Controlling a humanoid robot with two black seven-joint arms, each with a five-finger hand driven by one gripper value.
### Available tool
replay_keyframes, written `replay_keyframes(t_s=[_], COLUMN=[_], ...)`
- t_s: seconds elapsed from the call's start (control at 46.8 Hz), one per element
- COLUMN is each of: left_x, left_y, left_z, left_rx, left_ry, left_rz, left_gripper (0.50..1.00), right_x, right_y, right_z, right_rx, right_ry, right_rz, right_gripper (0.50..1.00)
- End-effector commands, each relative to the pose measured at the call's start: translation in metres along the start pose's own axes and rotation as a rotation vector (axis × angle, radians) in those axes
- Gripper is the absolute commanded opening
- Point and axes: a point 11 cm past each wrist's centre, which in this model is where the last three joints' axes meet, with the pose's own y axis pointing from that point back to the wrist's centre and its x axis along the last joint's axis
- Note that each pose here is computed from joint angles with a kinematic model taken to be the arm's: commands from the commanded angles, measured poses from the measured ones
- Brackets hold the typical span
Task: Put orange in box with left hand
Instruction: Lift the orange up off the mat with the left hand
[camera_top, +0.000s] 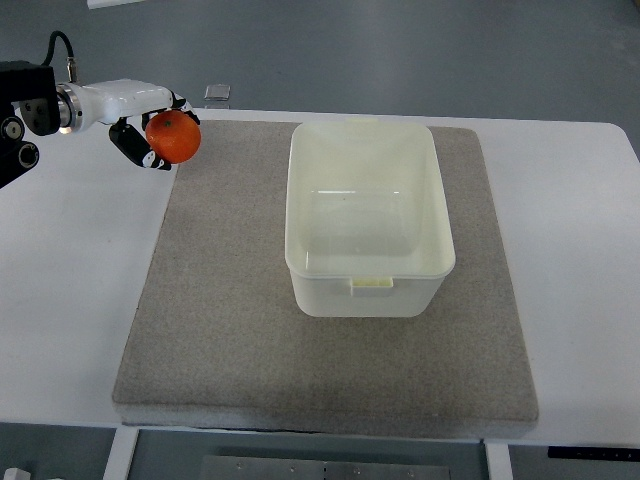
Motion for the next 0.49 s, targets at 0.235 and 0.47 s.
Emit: replay_keyframes(t_s=[0.235, 0.47], left_x=[0.016, 0.055], left_y=[0.012, 0.032], left_z=[0.012, 0.029], left_rx=[-0.052, -0.112], left_ry=[0.001, -0.024], left_rz=[0.023, 0.065], left_gripper=[0.5, 0.5], right_x=[0.0, 0.0], right_y=[0.0, 0.0], right_z=[0.0, 0.0], right_rx=[0.0, 0.0], right_ry=[0.0, 0.0], right_rz=[-0.002, -0.002], right_gripper=[0.932, 0.932])
